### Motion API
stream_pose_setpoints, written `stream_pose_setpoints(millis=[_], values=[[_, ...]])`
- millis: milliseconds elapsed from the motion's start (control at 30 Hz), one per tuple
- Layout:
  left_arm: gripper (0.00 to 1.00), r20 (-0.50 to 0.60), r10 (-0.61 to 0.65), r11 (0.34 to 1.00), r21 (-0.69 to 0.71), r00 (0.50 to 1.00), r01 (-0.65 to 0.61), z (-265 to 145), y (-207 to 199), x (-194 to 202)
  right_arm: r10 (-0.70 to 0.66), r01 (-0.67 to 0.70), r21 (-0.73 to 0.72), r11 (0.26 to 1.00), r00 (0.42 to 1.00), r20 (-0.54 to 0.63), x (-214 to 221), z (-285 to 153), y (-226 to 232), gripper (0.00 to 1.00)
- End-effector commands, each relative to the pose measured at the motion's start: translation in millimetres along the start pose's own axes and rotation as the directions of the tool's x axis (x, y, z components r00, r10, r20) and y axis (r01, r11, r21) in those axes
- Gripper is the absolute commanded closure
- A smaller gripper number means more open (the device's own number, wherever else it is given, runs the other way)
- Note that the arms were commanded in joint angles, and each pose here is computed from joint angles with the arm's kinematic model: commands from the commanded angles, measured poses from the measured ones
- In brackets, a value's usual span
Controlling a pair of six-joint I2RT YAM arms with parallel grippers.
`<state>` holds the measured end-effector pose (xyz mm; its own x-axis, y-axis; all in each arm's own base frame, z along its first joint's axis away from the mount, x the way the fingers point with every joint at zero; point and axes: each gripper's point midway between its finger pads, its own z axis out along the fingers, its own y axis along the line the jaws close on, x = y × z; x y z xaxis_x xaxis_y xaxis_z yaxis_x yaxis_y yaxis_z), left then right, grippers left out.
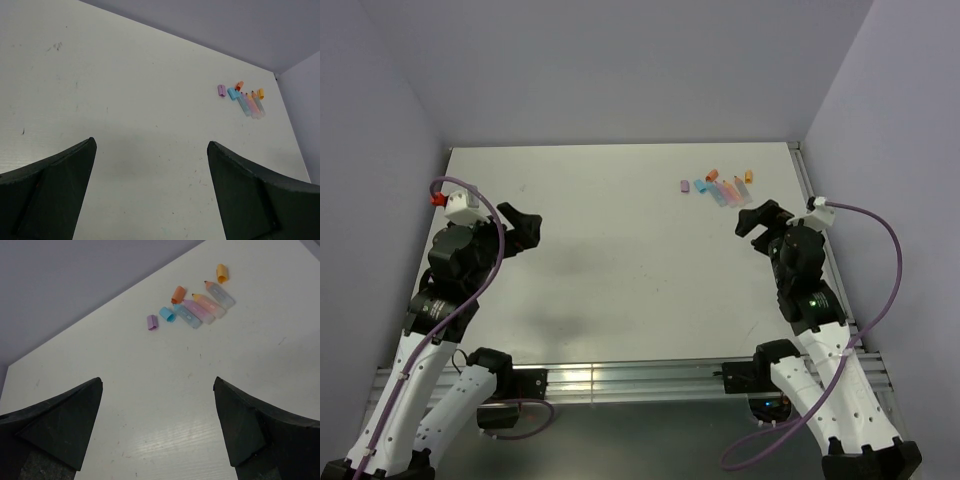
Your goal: Insert the pens into the pen caps
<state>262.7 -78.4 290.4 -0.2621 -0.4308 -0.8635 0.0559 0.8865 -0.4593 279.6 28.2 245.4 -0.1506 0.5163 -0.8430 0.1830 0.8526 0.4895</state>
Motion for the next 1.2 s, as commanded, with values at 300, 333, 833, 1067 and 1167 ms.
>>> stream_pose_setpoints(millis=[300, 333, 833, 1067, 1167], values=[[0.01, 0.018, -0.006, 0.998, 0.062, 1.000, 0.005, -0.4, -13.0, -8.5, -0.119, 0.121, 0.011, 0.993, 0.988, -0.094, -15.7, 51.9, 28.8, 0.20], [0.01, 0.016, -0.011, 0.998, 0.063, 1.000, 0.010, 0.5, -13.6, -8.4, -0.137, 0.141, 0.024, 0.990, 0.984, -0.114, -13.5, 60.5, 28.4, 0.22], [0.01, -0.031, -0.025, 0.994, 0.102, 0.999, 0.028, 10.6, -20.1, -4.6, -0.226, 0.272, 0.039, 0.961, 0.864, -0.450, 51.1, 224.4, 26.9, 0.50], [0.01, -0.039, -0.033, 0.992, 0.118, 0.999, 0.037, 12.5, -20.9, -4.4, -0.225, 0.312, 0.082, 0.947, 0.821, -0.525, 69.3, 273.3, 14.7, 0.51], [0.00, -0.049, -0.036, 0.991, 0.124, 0.998, 0.042, 13.2, -21.4, -3.1, -0.235, 0.329, 0.083, 0.941, 0.808, -0.541, 72.3, 282.8, 11.7, 0.50]])
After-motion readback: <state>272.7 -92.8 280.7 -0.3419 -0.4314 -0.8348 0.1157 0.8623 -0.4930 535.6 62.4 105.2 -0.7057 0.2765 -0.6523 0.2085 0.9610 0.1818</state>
